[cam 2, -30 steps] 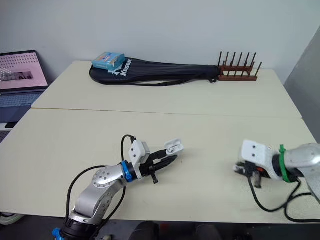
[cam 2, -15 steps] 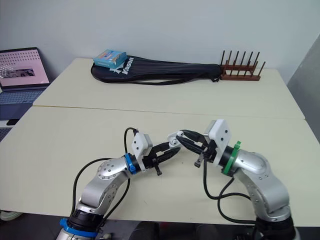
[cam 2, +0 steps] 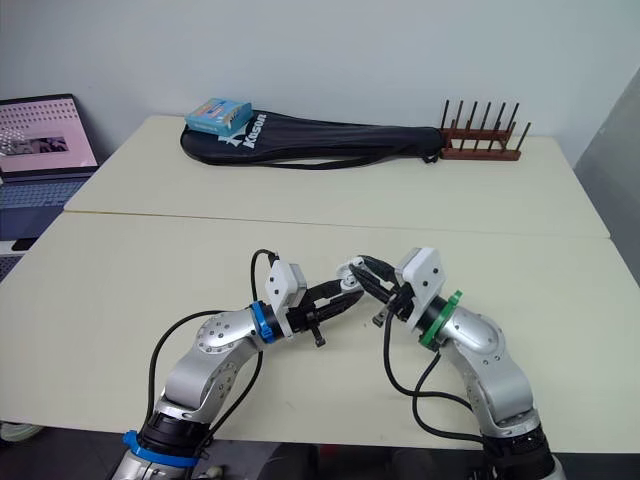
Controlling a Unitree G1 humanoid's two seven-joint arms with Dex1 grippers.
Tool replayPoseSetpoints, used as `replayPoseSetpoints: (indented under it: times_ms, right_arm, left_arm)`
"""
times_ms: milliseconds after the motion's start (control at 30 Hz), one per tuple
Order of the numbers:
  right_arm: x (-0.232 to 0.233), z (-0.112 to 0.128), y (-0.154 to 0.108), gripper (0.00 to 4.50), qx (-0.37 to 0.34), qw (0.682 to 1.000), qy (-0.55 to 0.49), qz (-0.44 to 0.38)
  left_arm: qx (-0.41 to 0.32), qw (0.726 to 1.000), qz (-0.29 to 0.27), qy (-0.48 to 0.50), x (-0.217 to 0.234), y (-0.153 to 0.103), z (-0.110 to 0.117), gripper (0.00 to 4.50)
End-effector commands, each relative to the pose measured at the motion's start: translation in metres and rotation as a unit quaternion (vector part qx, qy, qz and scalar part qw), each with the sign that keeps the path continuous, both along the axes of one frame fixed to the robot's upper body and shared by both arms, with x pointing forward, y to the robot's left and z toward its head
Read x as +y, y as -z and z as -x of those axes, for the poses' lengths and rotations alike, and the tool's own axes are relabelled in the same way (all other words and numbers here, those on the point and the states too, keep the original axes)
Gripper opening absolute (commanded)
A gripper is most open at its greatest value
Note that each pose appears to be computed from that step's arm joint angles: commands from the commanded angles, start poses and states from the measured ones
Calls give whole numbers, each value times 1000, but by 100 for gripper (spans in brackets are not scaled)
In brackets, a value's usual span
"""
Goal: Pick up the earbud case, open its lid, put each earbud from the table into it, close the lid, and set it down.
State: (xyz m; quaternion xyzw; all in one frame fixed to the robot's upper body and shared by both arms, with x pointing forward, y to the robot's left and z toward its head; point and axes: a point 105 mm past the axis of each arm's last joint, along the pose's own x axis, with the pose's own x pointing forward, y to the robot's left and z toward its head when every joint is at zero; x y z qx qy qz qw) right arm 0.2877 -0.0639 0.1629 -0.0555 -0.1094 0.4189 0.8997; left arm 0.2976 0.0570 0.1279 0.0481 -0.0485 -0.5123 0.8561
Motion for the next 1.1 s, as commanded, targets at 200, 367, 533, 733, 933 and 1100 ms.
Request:
replayPoseSetpoints:
  times_ms: [200,367,533,733,933,1100]
  right_arm:
    - [-8,0,0,39,-21,1000,17,4]
    - [-6,-1,3,39,-28,999,17,21]
    - [-2,0,11,39,-28,998,8,54]
    - [-2,3,8,143,-21,999,-1,47]
    - [-14,7,-9,248,-29,999,4,42]
    - [-55,13,-27,248,-21,997,31,71]
  left_arm:
    - [-27,1000,11,1,1,-13,-2,79]
    - [-29,1000,10,4,1,-14,-1,79]
    - [-30,999,11,6,1,-14,-1,79]
    - [-31,999,10,5,1,-14,-1,79]
    - [-29,1000,8,6,1,-12,-1,79]
    - [-18,1000,6,16,1,-9,0,79]
